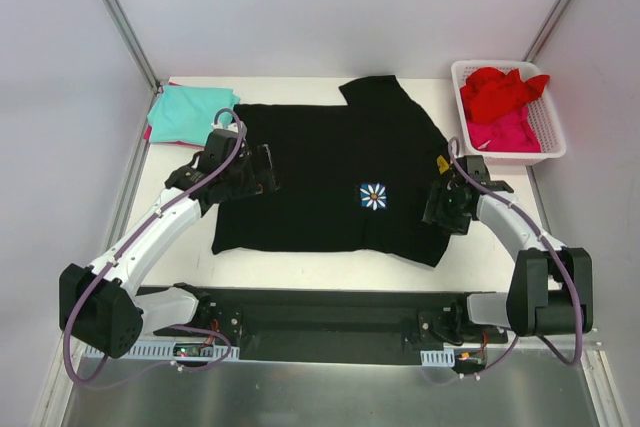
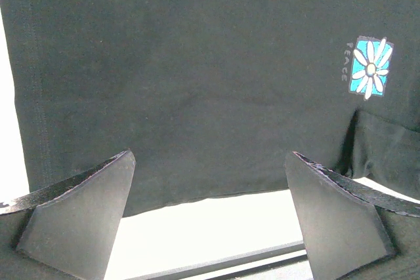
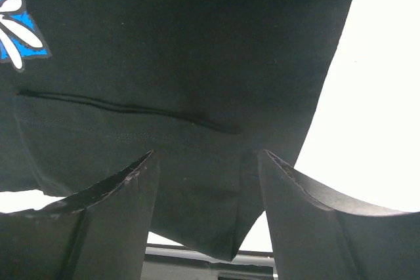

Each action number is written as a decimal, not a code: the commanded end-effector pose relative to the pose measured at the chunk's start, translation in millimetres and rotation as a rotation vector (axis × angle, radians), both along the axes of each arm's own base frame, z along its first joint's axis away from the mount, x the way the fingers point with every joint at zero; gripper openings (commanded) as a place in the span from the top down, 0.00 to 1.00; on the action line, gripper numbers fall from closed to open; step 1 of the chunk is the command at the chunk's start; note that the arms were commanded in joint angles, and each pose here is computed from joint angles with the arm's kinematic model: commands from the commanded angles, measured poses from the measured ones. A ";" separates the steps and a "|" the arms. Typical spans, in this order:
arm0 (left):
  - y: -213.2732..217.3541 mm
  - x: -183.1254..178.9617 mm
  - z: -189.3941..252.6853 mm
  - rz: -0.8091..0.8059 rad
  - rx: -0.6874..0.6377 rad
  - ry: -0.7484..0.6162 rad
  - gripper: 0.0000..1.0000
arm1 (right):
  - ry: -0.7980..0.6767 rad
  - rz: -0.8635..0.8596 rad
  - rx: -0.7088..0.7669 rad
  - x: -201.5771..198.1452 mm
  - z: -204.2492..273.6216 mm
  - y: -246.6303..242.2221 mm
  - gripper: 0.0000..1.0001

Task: Fold and stack the t-shirts

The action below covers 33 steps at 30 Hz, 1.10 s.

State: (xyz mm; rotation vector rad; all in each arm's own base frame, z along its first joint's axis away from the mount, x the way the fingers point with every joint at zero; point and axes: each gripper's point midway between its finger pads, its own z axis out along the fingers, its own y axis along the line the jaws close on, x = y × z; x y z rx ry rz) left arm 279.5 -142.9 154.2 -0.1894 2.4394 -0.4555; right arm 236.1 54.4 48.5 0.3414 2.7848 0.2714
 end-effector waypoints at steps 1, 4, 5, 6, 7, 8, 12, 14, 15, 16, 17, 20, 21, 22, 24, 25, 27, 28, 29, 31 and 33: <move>-2.4 -0.2 9.6 0.002 -0.004 -0.016 0.01 | 0.014 -0.018 0.000 1.7 -8.7 -1.5 0.37; -2.2 -0.9 9.9 0.002 -0.003 -0.014 0.01 | 0.022 -0.020 0.002 0.8 -12.1 -1.2 0.38; -2.1 -1.1 10.8 0.002 -0.004 -0.017 0.01 | 0.027 -0.020 -0.002 0.5 -14.2 -1.8 0.38; -2.1 -1.1 11.2 0.002 -0.004 -0.017 0.01 | 0.026 -0.019 -0.005 0.8 -14.6 -2.4 0.38; -1.9 -1.4 11.5 0.002 -0.004 -0.017 0.01 | 0.031 -0.021 -0.007 0.0 -16.1 -2.6 0.39; -1.9 -1.5 11.8 0.002 -0.004 -0.017 0.01 | 0.034 -0.021 -0.005 0.0 -17.6 -2.4 0.41; -3.0 -1.4 13.5 0.000 -0.007 -0.020 0.01 | 0.036 -0.020 0.000 1.3 -20.4 -1.6 0.46; -2.8 -2.0 12.6 -0.001 -0.004 -0.017 0.01 | 0.038 -0.020 0.005 1.6 -21.7 -0.7 0.51; -2.9 -1.8 13.7 0.000 -0.006 -0.020 0.01 | 0.040 -0.016 0.007 2.0 -22.2 0.2 0.54; -3.2 -2.2 13.0 -0.002 -0.005 -0.017 0.01 | 0.041 -0.019 0.008 1.9 -22.5 -0.1 0.57; -3.2 -2.3 13.5 -0.002 -0.006 -0.018 0.01 | 0.040 -0.020 0.010 2.3 -22.4 0.2 0.62; -3.5 -2.7 15.5 -0.004 -0.006 -0.021 0.01 | 0.036 -0.018 0.012 2.6 -21.3 0.7 0.72; -3.4 -3.0 15.3 -0.003 -0.007 -0.020 0.01 | 0.034 -0.017 0.014 2.6 -20.2 1.0 0.75; -3.6 -3.3 16.2 -0.004 -0.008 -0.021 0.01 | 0.036 -0.017 0.015 0.9 -19.8 1.1 0.81; -3.2 -3.5 16.7 -0.003 -0.007 -0.021 0.01 | 0.038 -0.013 0.019 -1.0 -18.7 2.1 0.81; -3.4 -4.1 17.0 -0.005 -0.007 -0.021 0.01 | 0.042 -0.010 0.020 -3.8 -17.3 2.5 0.81; -3.7 -3.4 19.2 -0.005 -0.010 -0.027 0.01 | 0.053 -0.004 0.019 -9.4 -15.9 3.9 0.82; -4.1 -4.0 19.5 -0.005 -0.011 -0.026 0.01 | 0.059 0.010 0.016 -15.0 -13.5 6.7 0.82; -4.8 -4.4 19.5 -0.007 -0.013 -0.025 0.01 | 0.065 0.002 0.006 -18.5 -13.0 6.2 0.82; -5.9 -3.9 21.0 -0.007 -0.015 -0.028 0.01 | 0.094 0.022 0.004 -33.6 -15.3 11.9 0.83; -7.3 -3.1 24.1 -0.008 -0.019 -0.034 0.01 | 0.091 0.017 -0.001 -42.1 -11.1 13.9 0.83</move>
